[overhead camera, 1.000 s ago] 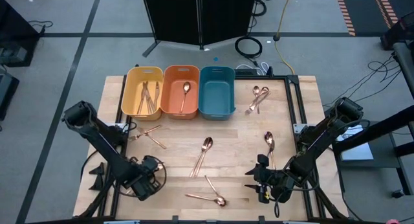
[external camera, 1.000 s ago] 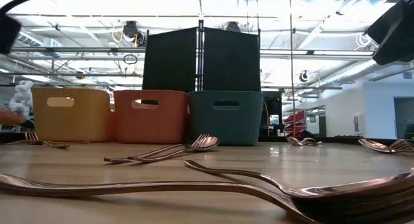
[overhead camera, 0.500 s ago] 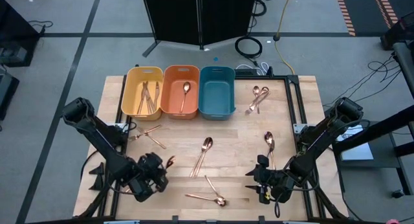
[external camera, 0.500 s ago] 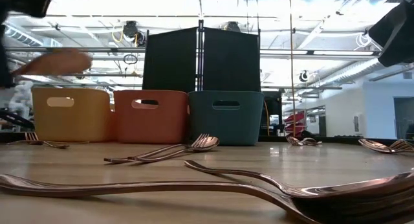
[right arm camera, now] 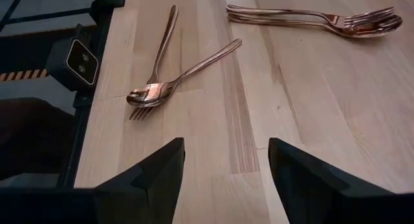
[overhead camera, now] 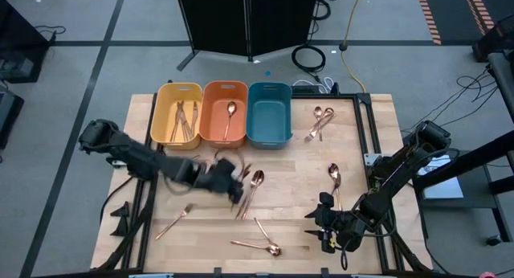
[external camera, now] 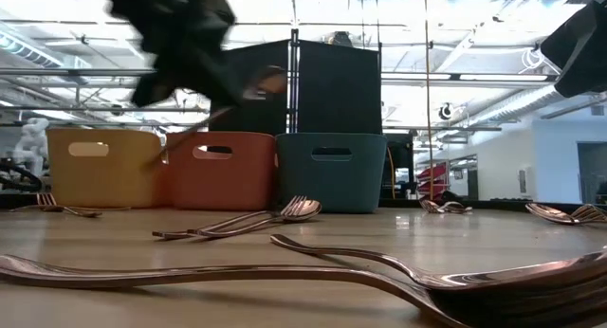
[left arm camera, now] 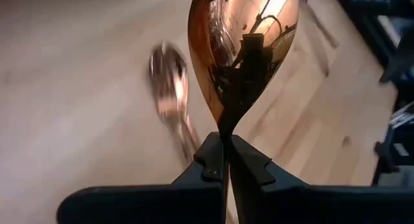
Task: Sort silverware
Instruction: Put the gold spoon into the orange bin
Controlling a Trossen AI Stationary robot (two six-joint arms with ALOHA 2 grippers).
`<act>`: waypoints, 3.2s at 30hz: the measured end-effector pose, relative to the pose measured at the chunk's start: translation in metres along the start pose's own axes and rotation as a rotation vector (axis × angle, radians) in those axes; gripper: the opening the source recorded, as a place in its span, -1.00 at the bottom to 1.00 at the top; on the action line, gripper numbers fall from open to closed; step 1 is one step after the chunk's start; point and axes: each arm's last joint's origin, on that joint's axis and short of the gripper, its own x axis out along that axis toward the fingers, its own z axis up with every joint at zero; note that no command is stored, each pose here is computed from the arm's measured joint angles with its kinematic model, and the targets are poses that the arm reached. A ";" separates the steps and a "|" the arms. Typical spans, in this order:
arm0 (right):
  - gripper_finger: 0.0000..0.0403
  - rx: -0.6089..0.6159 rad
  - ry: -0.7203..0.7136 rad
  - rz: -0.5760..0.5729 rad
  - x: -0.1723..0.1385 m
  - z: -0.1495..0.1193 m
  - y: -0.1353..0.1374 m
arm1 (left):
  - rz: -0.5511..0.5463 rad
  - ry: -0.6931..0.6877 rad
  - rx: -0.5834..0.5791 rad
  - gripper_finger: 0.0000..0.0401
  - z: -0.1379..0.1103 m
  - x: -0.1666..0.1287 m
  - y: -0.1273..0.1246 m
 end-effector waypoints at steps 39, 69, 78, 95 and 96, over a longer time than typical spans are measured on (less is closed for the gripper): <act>0.07 -0.182 0.010 -0.190 0.014 0.038 -0.051 | 0.202 0.172 -0.391 -0.96 0.229 0.005 0.224; 0.07 -0.093 -0.075 -0.346 -0.025 0.063 -0.086 | 0.092 -0.006 0.210 -0.50 0.274 -0.025 0.111; 0.07 0.007 -0.101 -0.569 -0.033 0.063 -0.111 | -0.015 -0.097 0.606 -0.50 0.225 0.008 0.020; 0.07 0.649 0.041 -0.898 -0.032 0.088 -0.265 | -0.186 -0.322 0.701 -0.50 0.149 -0.002 0.028; 0.07 0.674 0.039 -0.891 -0.032 0.088 -0.274 | -0.197 -0.381 0.700 -0.50 0.145 -0.011 0.032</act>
